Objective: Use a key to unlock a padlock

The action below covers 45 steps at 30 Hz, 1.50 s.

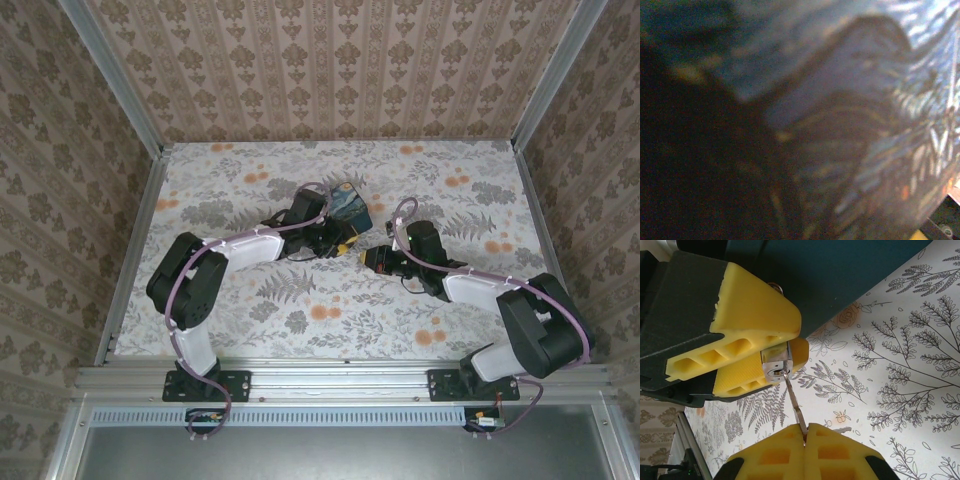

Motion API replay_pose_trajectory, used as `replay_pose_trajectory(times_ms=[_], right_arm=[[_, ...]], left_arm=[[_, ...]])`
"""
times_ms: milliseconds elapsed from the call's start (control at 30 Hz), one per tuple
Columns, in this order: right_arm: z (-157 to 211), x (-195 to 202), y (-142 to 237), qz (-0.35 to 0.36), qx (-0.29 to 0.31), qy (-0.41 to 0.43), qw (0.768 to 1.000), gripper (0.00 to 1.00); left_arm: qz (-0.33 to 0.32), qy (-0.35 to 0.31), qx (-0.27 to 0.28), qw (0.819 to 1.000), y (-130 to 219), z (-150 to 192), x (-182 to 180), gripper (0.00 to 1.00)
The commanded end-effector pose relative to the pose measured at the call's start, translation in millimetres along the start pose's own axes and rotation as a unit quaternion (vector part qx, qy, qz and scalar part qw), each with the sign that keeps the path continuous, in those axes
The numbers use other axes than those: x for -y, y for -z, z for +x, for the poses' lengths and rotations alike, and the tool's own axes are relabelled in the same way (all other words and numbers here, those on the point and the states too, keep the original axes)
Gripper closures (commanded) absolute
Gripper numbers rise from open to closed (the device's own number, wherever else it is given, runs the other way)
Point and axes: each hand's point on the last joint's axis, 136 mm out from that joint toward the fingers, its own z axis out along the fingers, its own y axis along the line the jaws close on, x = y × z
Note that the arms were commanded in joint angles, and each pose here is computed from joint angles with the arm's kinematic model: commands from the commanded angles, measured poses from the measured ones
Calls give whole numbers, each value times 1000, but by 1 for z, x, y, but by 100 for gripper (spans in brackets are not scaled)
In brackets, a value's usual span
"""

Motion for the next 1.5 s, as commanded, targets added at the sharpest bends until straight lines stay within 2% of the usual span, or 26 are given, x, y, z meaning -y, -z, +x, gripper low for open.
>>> replay_pose_trajectory(times_ms=[0, 300, 800, 1467], right_arm=[[-15, -15, -1, -17, 24, 25, 999, 100], [1, -7, 2, 10, 5, 30, 999, 100], [-10, -23, 7, -11, 25, 45, 999, 100], [-2, -12, -4, 8, 7, 41, 999, 100]], left_arm=[[-2, 27, -13, 1000, 8, 8, -4, 100], [-8, 32, -4, 999, 11, 2, -9, 100], [-11, 37, -2, 999, 11, 2, -13, 100], [-8, 46, -2, 999, 10, 0, -15, 100]])
